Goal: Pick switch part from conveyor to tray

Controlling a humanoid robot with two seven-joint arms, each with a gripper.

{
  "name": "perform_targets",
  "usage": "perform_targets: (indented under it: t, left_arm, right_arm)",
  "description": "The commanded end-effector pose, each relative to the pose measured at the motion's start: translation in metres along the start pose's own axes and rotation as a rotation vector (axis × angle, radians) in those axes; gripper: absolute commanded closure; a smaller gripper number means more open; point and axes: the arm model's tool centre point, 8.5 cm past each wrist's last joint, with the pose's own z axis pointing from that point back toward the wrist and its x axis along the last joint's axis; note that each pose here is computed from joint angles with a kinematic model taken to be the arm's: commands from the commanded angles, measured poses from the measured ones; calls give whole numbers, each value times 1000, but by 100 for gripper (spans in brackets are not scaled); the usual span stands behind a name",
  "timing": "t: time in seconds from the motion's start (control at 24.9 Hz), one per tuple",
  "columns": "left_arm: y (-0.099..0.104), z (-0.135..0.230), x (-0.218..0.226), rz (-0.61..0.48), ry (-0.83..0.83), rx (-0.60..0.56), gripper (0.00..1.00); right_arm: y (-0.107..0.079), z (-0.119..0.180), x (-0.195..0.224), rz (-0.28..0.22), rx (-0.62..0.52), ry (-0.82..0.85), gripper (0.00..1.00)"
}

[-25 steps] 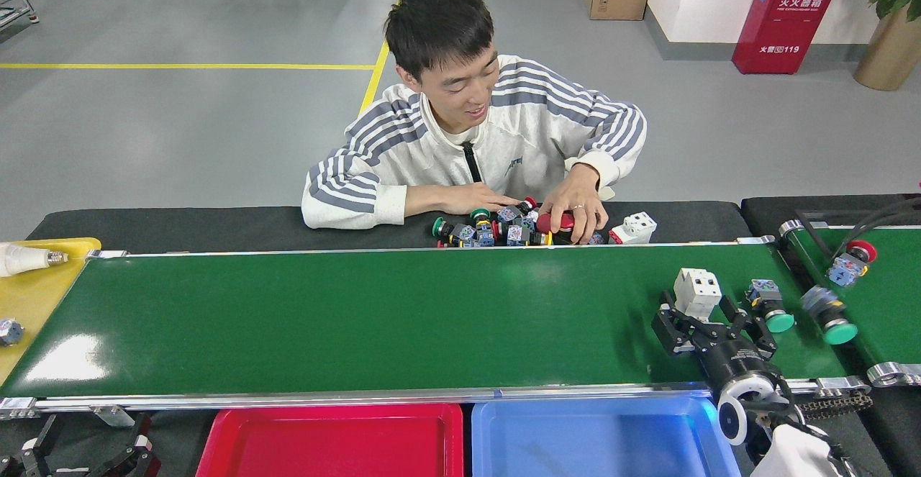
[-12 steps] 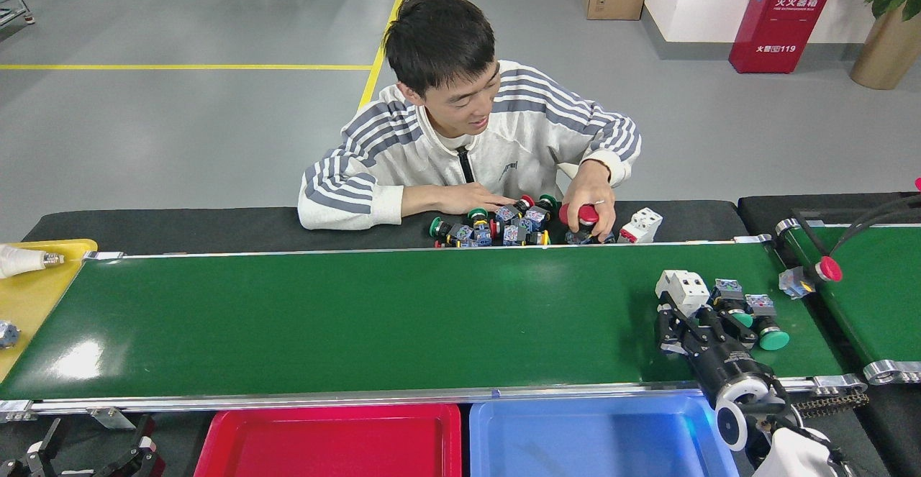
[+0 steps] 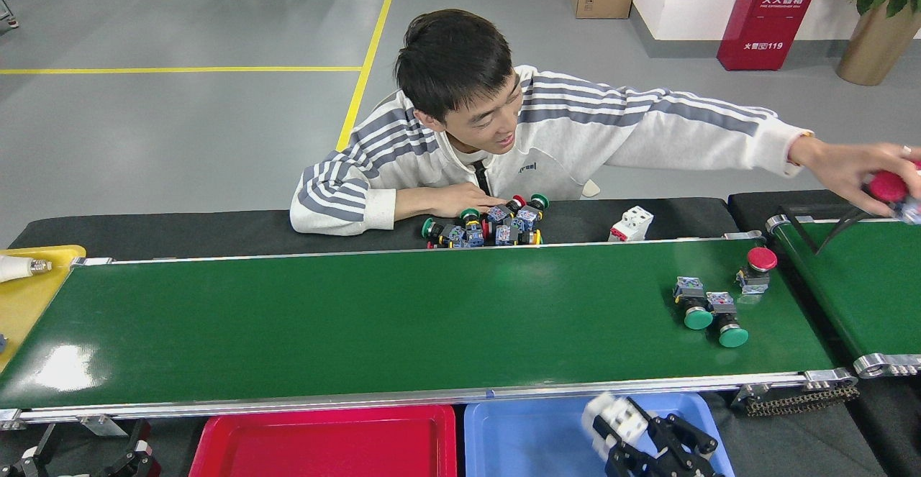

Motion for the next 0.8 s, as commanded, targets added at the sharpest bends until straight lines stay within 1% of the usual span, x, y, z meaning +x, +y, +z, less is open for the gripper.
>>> perform_targets:
  t: [0.0,0.08,0.16,0.24,0.28,0.36,0.48,0.56,0.76]
  left_arm:
    - [5,-1,-4,-10,4,15,0]
    - [6,-2,-4,-11,4,17,0]
    - [6,-4,-3,-9,1,20,0]
    - [7,-6,-1,-7,-3,24,0]
    - [8,-7,-1,-7,-5,28,0]
    - [8,-7,-1,-6,-4,28,0]
    - [9,-7,-1,-7,-5,30,0]
    - [8,-6,0,-7,-6,28,0]
    - [9,-7,-1,-10,-9,30,0]
  right_arm:
    - [-15,0,-10,16,-46,34,0]
    - [-24,0,-29,13,-72,164,0]
    - [-32,2,-58,-12,-101,426,0]
    - [-39,5,-76,-16,-141,595,0]
    - [-38,3,-77,-17,-148,638,0]
    - [-32,-1,-75,-22,-132,645,0]
    - [-37,-8,-81,-16,-142,657,0]
    - [-37,-13,-85,-14,-135,660,0]
    - [-39,-43,-76,9,-110,562,0]
